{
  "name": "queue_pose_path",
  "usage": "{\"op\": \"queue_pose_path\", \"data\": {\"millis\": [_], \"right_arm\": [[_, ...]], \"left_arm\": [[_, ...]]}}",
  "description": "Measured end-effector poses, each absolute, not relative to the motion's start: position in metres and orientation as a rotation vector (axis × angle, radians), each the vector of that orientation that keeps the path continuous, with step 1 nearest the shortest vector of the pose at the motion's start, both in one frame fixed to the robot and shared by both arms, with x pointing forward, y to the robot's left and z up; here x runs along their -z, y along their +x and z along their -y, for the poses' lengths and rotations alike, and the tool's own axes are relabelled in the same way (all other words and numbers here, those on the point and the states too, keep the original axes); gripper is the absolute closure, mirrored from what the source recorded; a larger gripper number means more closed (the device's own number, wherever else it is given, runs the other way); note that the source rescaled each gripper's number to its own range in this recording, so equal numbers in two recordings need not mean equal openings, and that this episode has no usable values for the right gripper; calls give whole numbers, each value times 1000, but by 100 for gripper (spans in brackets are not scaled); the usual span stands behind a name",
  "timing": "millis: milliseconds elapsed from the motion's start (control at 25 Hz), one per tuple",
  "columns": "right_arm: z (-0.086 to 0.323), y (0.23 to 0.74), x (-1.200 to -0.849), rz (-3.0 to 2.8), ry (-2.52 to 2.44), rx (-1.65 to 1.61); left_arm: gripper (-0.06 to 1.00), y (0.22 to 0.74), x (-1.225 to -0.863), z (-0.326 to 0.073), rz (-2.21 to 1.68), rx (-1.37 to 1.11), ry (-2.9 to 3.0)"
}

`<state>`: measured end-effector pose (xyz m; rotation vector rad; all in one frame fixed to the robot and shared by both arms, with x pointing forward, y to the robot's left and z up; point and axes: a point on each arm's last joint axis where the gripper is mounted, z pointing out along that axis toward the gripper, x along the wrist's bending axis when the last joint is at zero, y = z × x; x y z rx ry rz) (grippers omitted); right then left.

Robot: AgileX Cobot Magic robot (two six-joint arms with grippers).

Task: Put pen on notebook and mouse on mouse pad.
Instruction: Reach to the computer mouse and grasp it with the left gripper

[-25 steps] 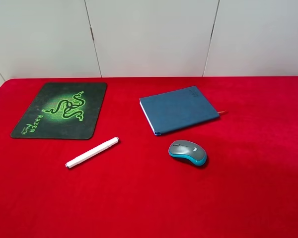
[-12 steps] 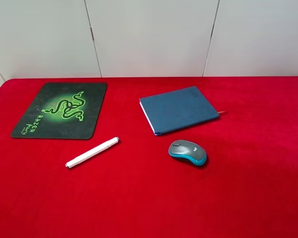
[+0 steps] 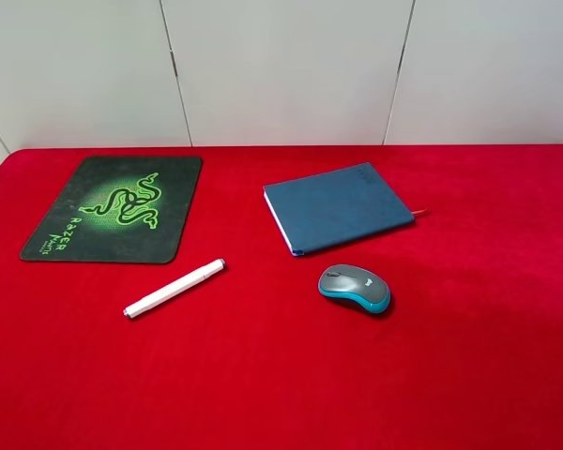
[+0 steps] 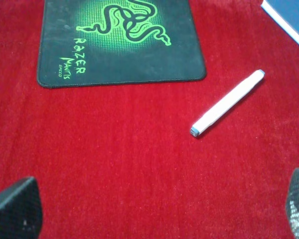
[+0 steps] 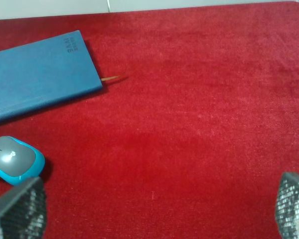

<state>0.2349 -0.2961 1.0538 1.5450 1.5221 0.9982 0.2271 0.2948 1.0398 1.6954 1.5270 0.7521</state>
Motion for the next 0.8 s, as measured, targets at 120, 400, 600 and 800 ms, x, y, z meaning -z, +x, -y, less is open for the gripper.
{"op": "queue_pose_path", "data": {"millis": [120, 400, 600, 800], "right_arm": [[296, 235, -1054, -1522, 1545, -998], [296, 235, -1054, -1522, 1545, -998], [296, 235, -1054, -1522, 1545, -998], [296, 235, -1054, -1522, 1545, -998]], "left_arm": [[-4, 227, -1041, -295, -1524, -756, 1692], [-4, 242, -1078, -294, -1590, -682, 1764], [-4, 287, -1111, -291, -1654, -583, 1893], [-4, 338, -1128, -284, -1648, -464, 2049]]}}
